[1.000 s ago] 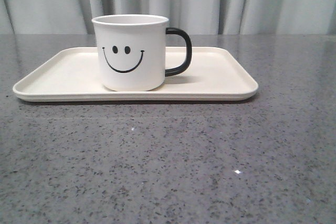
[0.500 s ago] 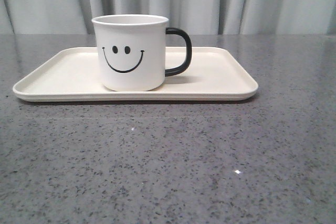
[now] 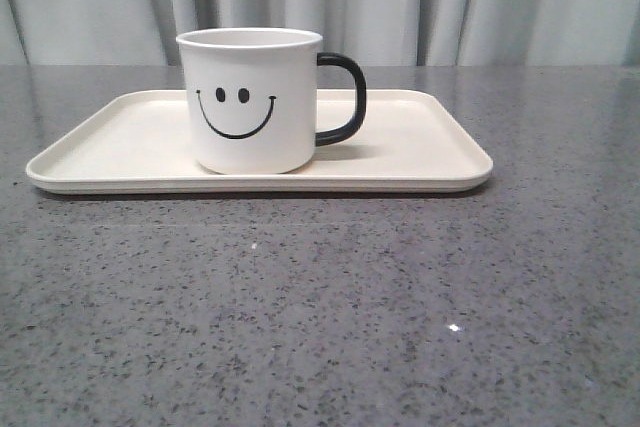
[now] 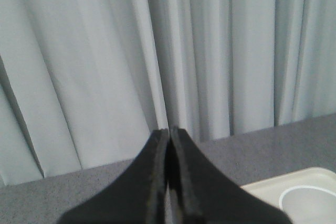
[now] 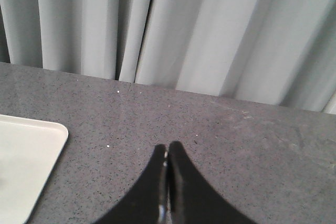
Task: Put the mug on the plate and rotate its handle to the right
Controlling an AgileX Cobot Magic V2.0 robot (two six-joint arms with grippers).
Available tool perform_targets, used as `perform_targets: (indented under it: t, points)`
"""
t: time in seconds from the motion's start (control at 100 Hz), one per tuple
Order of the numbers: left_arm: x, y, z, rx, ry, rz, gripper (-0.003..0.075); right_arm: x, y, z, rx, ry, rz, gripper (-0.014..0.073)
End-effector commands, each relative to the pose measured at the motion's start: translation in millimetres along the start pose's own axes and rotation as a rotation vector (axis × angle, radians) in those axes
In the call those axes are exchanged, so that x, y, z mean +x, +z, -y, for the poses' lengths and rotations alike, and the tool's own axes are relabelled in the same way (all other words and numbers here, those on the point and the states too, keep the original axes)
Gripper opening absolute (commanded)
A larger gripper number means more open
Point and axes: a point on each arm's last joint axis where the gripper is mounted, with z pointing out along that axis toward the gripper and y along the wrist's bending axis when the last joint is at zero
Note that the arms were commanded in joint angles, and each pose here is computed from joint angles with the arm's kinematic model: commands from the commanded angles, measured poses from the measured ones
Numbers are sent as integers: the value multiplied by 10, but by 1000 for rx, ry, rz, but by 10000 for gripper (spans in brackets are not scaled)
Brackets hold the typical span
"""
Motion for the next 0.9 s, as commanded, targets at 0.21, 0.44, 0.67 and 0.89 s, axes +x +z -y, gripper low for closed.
perform_targets:
  t: [0.21,0.44,0.67,0.89]
  points:
    - [857,-291,32,-7,-38,250,-20,-114,-22,30,33,5,78,-111]
    - [1413,-447,10,-98,-34,262,-20,-114,-22,30,33,5,78,-111]
    - [1636,-425,-21,-170,-29,232,-20,-112,-13,32,32,6,75,-111]
    - [1880,-387,-28,-177,-35,201,-20,-112,-13,32,32,6,75,-111]
